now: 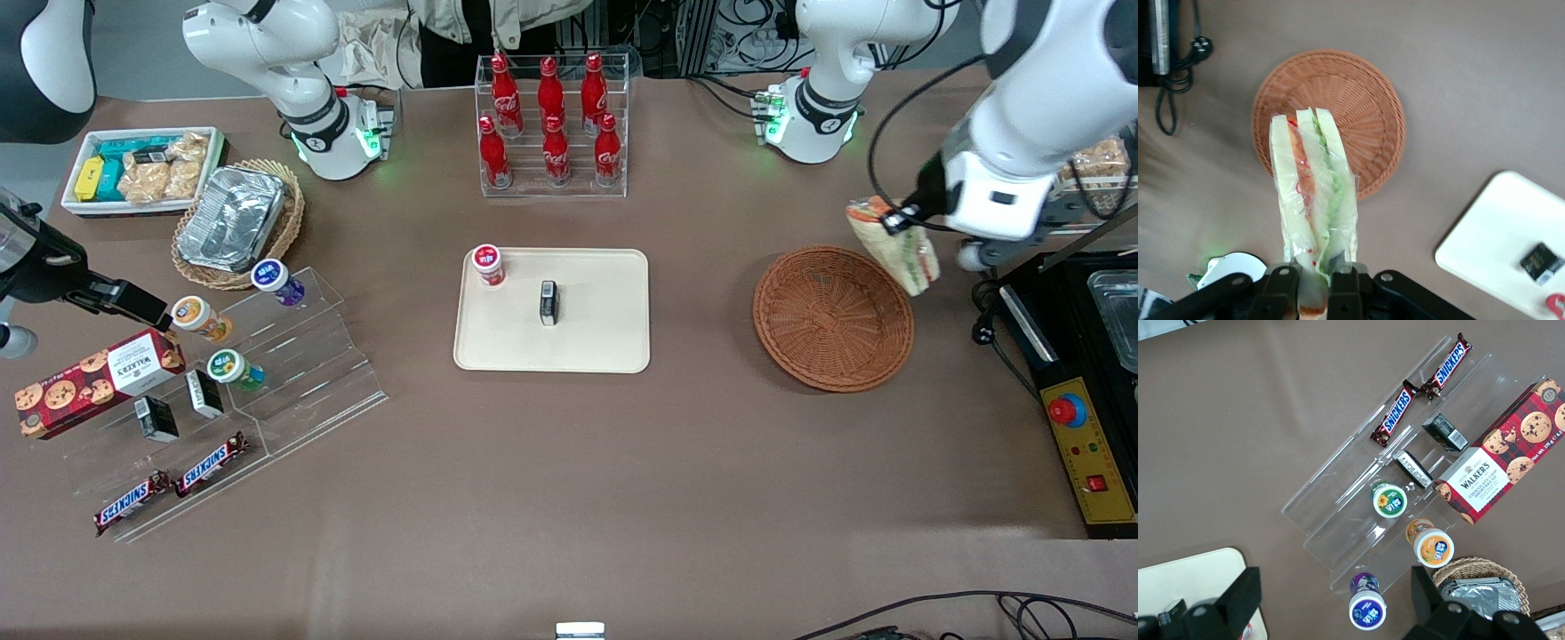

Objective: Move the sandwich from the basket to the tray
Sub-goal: 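Carry the sandwich over to the cream tray with the left gripper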

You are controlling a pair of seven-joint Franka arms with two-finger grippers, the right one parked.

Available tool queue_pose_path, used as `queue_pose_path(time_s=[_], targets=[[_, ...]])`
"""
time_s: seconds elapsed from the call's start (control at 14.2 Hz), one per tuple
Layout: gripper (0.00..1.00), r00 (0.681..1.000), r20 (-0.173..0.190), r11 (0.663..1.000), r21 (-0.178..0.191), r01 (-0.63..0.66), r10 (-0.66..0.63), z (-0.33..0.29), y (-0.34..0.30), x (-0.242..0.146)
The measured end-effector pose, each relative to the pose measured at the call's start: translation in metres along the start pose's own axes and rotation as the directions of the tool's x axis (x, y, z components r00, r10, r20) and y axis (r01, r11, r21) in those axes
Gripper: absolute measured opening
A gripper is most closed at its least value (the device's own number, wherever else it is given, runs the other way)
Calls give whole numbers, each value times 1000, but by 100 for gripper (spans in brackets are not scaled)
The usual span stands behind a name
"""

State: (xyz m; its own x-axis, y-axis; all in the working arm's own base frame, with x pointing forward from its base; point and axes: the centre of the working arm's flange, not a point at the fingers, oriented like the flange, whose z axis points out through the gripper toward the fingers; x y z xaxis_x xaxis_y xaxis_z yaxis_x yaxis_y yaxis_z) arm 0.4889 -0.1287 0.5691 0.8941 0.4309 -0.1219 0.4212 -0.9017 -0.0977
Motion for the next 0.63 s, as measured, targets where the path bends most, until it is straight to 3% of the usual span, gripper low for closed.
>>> queue_pose_path(time_s=[0.28, 0.49, 0.63], targets=[[16, 991, 2, 990, 41, -133, 133, 13, 61, -50], [16, 975, 26, 972, 71, -222, 221, 39, 109, -85], [16, 972, 5, 971, 43, -233, 233, 59, 147, -101]])
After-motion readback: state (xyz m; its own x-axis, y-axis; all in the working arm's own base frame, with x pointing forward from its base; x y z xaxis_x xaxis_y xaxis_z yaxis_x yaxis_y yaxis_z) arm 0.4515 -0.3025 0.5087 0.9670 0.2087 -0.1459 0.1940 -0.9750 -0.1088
